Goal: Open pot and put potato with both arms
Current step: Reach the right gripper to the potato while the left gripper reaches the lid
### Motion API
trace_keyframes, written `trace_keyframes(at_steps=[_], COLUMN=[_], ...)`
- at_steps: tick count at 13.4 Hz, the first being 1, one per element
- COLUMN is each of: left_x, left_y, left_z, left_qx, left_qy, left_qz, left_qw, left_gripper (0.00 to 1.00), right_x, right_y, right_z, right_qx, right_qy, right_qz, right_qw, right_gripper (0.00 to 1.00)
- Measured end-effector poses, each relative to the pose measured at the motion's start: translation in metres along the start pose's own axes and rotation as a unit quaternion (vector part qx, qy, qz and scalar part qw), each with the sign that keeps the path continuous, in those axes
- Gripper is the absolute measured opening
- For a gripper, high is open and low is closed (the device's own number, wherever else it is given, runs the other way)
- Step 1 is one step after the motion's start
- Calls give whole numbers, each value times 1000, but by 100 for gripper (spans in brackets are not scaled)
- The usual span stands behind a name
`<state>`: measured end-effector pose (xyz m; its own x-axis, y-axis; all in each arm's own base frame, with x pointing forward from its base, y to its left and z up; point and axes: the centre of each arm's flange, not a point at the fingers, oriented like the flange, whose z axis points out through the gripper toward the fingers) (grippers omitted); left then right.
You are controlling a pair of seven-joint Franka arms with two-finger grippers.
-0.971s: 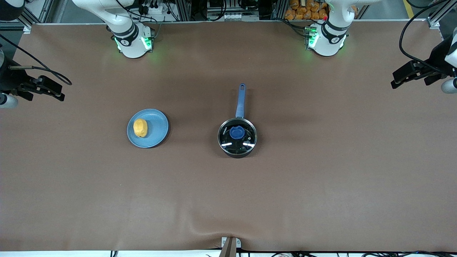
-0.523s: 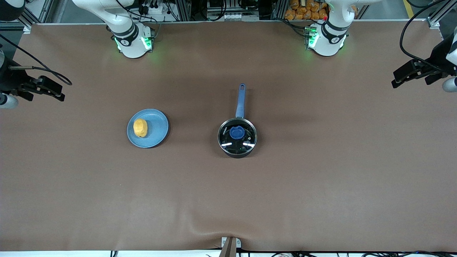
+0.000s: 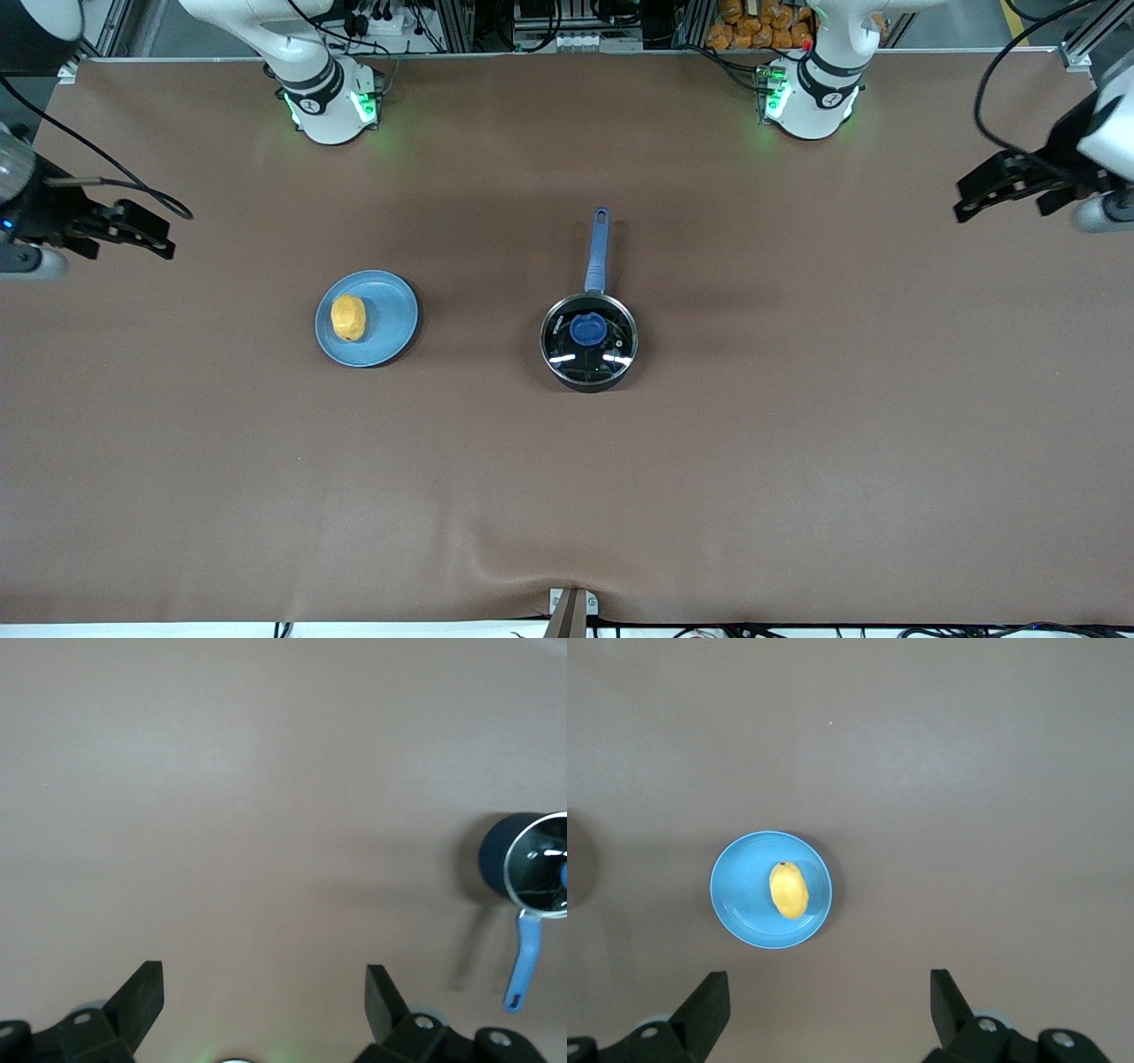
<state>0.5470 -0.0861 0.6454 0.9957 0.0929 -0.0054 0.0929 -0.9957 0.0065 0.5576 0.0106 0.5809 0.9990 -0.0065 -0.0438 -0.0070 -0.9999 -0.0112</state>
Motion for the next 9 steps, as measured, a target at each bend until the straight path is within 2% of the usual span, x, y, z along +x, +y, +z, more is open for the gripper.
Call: trace_keyframes(at_steps=[6,9], left_x=[17,4], left_y=[170,255], left_z=[109,166], left_qx=[-13,-7], left_qy=[-17,-23], left_qz=[-18,-6], left_qw=[1000,1000], left_gripper=[100,100], right_x=[0,-8], right_y=[-34,-49], right_z=[88,150], right_qx=[4,2], right_qy=[-20,-29], right_qz=[-28,-41], right_qw=[999,999], right_gripper=[100,100])
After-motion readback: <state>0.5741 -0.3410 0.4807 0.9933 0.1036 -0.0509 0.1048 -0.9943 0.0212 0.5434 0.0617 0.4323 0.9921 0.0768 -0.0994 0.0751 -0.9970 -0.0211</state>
